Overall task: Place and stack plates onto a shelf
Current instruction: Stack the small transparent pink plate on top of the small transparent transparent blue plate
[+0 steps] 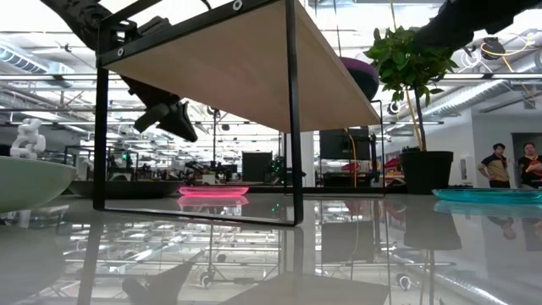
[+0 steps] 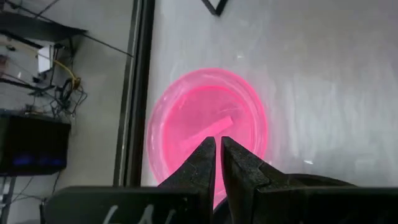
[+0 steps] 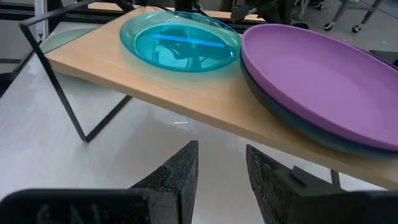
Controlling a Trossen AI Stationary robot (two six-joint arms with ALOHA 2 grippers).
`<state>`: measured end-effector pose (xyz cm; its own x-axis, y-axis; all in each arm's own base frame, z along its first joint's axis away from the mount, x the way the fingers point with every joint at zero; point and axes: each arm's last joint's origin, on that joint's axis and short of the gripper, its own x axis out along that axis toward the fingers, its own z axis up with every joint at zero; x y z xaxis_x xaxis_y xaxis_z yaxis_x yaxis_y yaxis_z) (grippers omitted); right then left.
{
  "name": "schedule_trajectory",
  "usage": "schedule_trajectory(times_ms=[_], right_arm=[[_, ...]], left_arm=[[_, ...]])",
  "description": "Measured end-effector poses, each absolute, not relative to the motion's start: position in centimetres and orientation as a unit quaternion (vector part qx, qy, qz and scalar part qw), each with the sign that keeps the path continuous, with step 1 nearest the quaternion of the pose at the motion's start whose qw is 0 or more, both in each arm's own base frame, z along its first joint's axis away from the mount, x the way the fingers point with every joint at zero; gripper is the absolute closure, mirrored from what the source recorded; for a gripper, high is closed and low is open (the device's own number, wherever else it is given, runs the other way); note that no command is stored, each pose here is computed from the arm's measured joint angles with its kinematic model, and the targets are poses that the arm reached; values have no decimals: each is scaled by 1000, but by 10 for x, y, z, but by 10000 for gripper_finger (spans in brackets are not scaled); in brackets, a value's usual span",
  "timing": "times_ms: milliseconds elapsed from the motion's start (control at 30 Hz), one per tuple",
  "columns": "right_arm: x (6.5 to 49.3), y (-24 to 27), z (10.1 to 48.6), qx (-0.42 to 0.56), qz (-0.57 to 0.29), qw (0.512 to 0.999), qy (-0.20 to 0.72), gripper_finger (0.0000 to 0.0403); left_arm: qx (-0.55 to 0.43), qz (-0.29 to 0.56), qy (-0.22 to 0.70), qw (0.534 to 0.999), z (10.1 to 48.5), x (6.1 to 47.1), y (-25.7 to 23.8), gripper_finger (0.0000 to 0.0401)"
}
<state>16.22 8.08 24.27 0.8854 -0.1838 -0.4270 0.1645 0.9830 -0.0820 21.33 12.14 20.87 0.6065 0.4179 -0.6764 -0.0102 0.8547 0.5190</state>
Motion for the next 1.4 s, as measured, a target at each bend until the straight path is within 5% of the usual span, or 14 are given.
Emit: schedule_trajectory(times_ms=[167,400,967,1400], right_arm=[[162,81,238,-13,-92,972,217,287],[166,82,245,-15,-85,979,185,287],[172,70,246,-2,-120,976,182,287],[173,68,245,-4,-125,975,183,287]], left_arm=[[151,148,441,872,203,210,118,368],[185,79,448,871,187,226,113,353],[259,75,477,836,146,251,125,120],[278,66,484,827,128,259,129,107]])
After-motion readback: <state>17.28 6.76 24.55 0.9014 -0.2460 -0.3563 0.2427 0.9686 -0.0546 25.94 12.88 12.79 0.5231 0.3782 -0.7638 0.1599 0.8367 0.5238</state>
